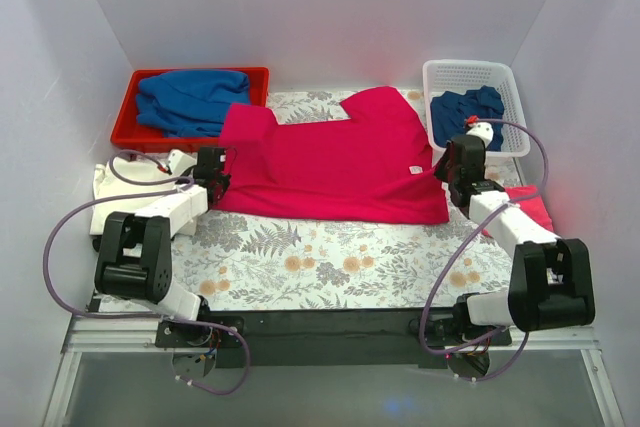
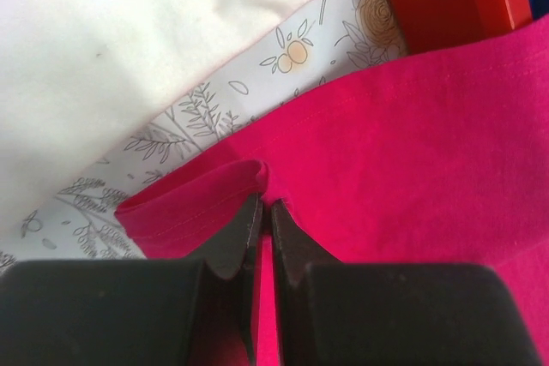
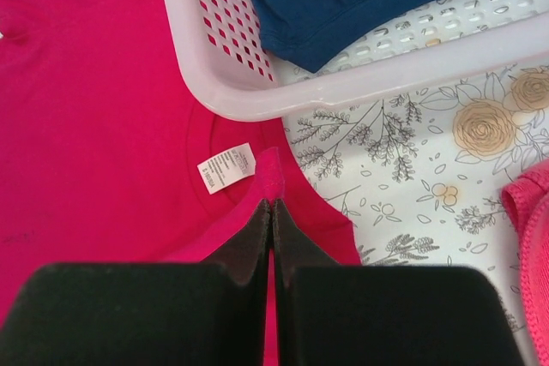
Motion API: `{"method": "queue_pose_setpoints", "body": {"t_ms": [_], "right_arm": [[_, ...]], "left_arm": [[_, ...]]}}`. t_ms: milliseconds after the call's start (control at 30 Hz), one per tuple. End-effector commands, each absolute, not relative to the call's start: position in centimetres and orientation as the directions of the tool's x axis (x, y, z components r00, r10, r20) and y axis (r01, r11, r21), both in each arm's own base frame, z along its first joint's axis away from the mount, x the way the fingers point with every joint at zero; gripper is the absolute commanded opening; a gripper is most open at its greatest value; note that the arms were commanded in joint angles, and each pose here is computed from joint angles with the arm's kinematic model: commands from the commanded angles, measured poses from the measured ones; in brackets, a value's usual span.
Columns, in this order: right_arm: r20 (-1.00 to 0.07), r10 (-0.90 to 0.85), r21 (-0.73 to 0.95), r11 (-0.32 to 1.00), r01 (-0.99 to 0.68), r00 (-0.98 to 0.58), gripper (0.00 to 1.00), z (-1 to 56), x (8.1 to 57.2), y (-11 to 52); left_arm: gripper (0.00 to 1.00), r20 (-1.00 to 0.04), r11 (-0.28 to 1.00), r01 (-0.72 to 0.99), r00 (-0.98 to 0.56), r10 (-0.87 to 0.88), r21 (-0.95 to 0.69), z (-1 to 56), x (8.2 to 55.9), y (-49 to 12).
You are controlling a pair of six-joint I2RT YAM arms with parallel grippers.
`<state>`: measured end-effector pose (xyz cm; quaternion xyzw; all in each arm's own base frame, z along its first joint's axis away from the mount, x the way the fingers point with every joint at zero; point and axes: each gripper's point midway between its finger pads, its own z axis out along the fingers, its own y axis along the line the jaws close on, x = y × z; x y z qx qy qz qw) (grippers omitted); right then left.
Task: Fold and stack the t-shirts
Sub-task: Fold the flattened tshirt in 1/3 of the way
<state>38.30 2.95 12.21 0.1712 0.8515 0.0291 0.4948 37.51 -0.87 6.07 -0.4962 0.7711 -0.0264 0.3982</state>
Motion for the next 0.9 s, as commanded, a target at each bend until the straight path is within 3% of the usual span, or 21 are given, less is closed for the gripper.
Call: {"method": "queue_pose_setpoints", "body": {"t_ms": [0, 367, 867], "right_arm": [[-0.875, 0.307, 0.240, 0.947, 0.214, -0.374, 0.01, 14.9, 41.2, 3.6], [-0.864, 0.285, 0.215, 0.954, 0.208, -0.414, 0.01, 12.9, 44.1, 4.1], [-0.902, 0.271, 0.198, 0.951, 0.235, -0.337, 0.01, 15.9, 45.0, 3.0]], "left_arm": [[0.00, -0.614, 0.475, -0.753, -0.120, -0.780, -0.455, 7.0, 39.2, 0.1], [0.00, -0.601, 0.452, -0.794, -0.140, -0.787, -0.406, 4.1, 39.6, 0.5], [0.00, -0.633, 0.487, -0.706, -0.070, -0.771, -0.514, 10.5, 41.6, 0.5]]}}
